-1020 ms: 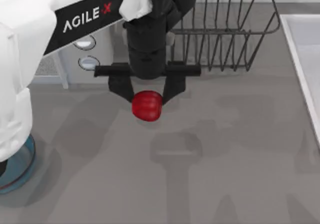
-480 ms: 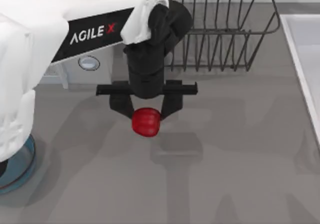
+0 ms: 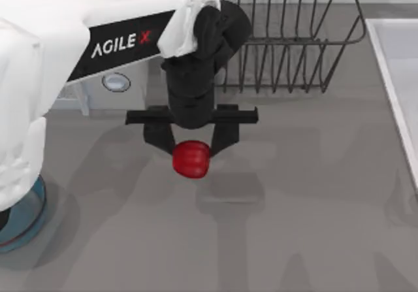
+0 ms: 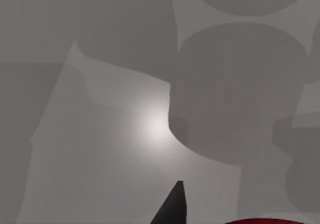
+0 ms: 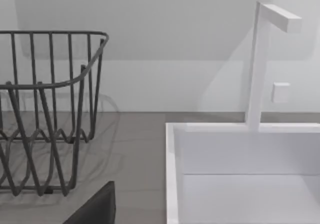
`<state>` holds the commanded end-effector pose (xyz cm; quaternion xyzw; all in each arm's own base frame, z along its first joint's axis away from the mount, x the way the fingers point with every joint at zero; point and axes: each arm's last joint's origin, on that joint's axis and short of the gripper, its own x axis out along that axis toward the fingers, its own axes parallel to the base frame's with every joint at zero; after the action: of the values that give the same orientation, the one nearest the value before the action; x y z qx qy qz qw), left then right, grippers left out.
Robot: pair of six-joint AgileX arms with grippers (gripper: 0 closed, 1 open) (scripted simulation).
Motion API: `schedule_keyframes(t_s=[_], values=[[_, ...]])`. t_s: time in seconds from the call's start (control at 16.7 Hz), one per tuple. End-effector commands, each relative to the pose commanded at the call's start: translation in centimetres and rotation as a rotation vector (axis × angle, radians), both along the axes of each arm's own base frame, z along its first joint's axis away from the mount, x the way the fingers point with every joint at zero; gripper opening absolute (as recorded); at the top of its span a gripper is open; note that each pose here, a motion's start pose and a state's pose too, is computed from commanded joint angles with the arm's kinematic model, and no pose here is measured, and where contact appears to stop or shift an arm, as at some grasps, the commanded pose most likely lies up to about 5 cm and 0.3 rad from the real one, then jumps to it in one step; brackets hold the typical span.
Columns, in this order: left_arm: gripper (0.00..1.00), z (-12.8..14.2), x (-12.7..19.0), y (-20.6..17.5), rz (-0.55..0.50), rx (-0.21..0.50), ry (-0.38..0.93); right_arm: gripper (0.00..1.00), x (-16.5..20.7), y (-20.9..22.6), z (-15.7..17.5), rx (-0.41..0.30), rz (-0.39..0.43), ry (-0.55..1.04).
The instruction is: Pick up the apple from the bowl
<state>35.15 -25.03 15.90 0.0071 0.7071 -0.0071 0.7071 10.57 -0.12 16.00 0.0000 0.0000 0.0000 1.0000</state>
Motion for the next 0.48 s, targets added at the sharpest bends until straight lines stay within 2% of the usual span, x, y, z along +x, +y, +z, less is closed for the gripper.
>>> schedule_keyframes(t_s=[0.3, 0.48], values=[[0.98, 0.00, 0.00, 0.00, 0.000, 0.000, 0.000, 1.00, 0.00, 0.00, 0.00, 0.000, 0.000, 0.000], [1.00, 0.00, 0.00, 0.00, 0.000, 0.000, 0.000, 1.00, 0.00, 0.00, 0.00, 0.000, 0.000, 0.000]])
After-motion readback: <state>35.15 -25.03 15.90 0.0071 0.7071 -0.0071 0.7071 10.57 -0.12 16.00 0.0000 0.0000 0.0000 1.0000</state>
